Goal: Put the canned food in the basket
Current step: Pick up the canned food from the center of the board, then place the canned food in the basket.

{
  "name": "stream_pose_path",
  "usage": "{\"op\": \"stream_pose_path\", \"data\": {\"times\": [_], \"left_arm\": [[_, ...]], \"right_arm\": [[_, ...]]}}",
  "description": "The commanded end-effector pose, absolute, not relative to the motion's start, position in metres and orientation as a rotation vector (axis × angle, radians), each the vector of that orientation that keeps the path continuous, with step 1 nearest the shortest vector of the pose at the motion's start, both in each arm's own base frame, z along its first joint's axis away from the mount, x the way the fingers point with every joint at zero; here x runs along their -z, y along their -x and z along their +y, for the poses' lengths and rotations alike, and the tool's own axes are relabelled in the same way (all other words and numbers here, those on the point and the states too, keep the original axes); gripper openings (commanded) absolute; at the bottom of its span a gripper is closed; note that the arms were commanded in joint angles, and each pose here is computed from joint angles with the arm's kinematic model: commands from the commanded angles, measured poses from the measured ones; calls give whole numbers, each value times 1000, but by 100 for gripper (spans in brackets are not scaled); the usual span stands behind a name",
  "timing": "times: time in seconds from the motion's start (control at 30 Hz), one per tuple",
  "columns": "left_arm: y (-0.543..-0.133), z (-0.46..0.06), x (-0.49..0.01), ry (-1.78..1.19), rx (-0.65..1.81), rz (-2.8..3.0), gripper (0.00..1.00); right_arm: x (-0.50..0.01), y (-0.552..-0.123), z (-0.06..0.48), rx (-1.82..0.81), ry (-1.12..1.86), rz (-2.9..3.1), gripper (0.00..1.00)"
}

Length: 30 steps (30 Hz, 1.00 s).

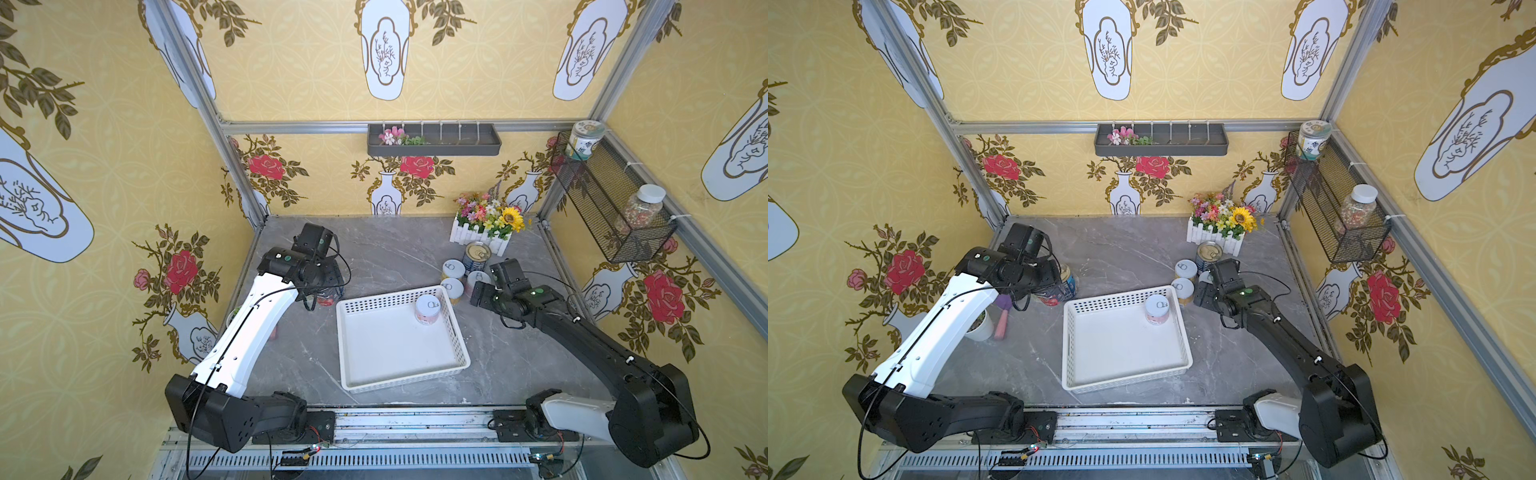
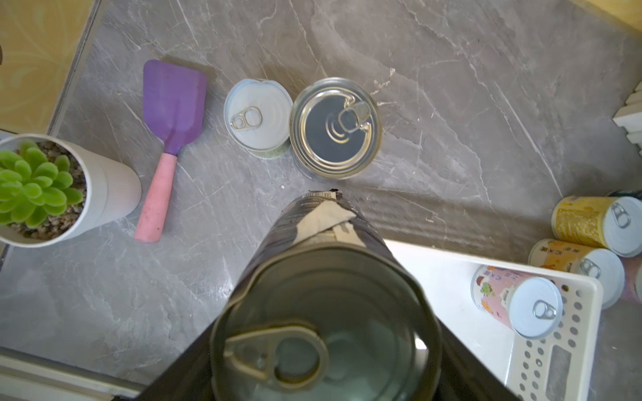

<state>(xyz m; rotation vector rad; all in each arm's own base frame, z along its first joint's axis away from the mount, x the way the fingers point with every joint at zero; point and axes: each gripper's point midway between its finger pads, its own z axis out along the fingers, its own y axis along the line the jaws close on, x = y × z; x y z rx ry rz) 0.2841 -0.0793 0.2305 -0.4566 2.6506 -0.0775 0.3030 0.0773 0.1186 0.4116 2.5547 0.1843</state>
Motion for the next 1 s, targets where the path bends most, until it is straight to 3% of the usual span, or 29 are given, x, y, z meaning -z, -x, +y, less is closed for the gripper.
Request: {"op": "stream_pose_path", "data": {"times": [0.0, 0.23, 0.6, 0.97], "left_arm": [[-278, -95, -240, 461, 98, 2642, 69], [-269, -156, -247, 321, 177, 2669, 67], [-269, -240, -205, 144, 211, 2769, 66], [-277, -268, -163, 77, 124, 2826, 66]], "right_arm": [[-123, -306, 77, -190, -422, 2533, 97], [-121, -306, 76, -184, -424, 2536, 97], [-120, -306, 75, -173, -425, 2538, 97], [-120, -307, 74, -168, -428, 2536, 97]]}}
